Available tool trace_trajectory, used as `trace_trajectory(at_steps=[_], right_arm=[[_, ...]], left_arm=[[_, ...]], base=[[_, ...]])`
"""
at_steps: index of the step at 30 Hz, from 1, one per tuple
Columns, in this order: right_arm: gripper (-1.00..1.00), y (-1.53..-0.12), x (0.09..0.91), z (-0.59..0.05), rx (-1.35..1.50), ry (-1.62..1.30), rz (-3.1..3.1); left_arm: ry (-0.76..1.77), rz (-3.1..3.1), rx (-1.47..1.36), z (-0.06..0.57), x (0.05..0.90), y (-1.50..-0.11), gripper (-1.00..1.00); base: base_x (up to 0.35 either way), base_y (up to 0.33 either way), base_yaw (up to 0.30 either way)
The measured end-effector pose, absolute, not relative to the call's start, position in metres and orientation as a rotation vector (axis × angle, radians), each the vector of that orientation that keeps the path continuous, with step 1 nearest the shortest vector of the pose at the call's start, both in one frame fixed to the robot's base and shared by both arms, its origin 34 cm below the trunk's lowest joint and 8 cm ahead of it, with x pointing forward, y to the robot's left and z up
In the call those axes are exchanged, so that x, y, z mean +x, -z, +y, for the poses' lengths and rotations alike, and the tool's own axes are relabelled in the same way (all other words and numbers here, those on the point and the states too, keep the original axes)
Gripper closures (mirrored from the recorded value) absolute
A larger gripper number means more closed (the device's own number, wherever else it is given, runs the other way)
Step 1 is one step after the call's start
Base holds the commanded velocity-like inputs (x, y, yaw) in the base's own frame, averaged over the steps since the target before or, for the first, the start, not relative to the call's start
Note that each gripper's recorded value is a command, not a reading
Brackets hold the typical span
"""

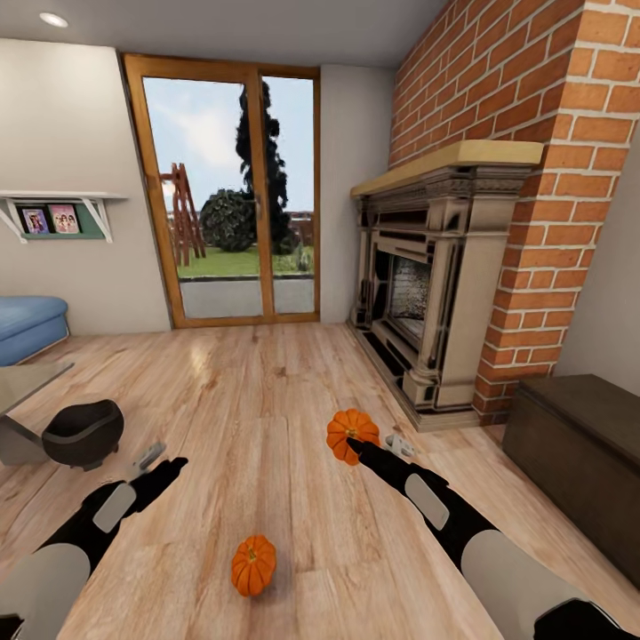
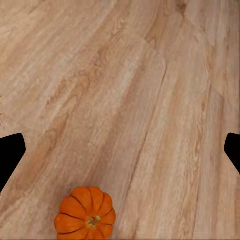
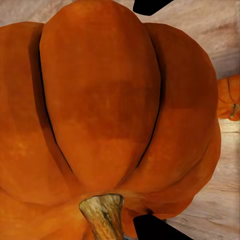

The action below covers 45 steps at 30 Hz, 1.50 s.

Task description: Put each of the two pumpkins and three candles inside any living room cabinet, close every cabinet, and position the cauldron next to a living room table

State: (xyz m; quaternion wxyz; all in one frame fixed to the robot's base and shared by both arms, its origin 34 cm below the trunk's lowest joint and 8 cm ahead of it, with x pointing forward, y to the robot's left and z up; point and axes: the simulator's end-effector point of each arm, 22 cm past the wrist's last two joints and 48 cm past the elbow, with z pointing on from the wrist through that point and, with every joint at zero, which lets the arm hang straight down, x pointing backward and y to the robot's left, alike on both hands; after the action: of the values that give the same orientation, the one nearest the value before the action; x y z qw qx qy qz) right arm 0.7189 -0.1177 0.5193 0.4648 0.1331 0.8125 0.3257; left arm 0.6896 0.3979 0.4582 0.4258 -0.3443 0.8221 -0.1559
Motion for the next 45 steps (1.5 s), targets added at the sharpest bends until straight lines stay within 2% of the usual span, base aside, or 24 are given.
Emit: trace_trajectory(at_steps=[34, 45], right_arm=[[1.00, -0.500, 0.732, -0.102, 0.314, -0.849, 1.994], [1.00, -0.504, 0.738, -0.088, 0.295, -0.907, 1.989]], left_arm=[[0.442, 2.220, -0.911, 0.375, 0.662, -0.368, -1.00], [0.570, 2.203, -0.856, 0.354, 0.669, -0.357, -1.00]], base=[[0.000, 0.000, 0.000], [0.000, 0.000, 0.000]])
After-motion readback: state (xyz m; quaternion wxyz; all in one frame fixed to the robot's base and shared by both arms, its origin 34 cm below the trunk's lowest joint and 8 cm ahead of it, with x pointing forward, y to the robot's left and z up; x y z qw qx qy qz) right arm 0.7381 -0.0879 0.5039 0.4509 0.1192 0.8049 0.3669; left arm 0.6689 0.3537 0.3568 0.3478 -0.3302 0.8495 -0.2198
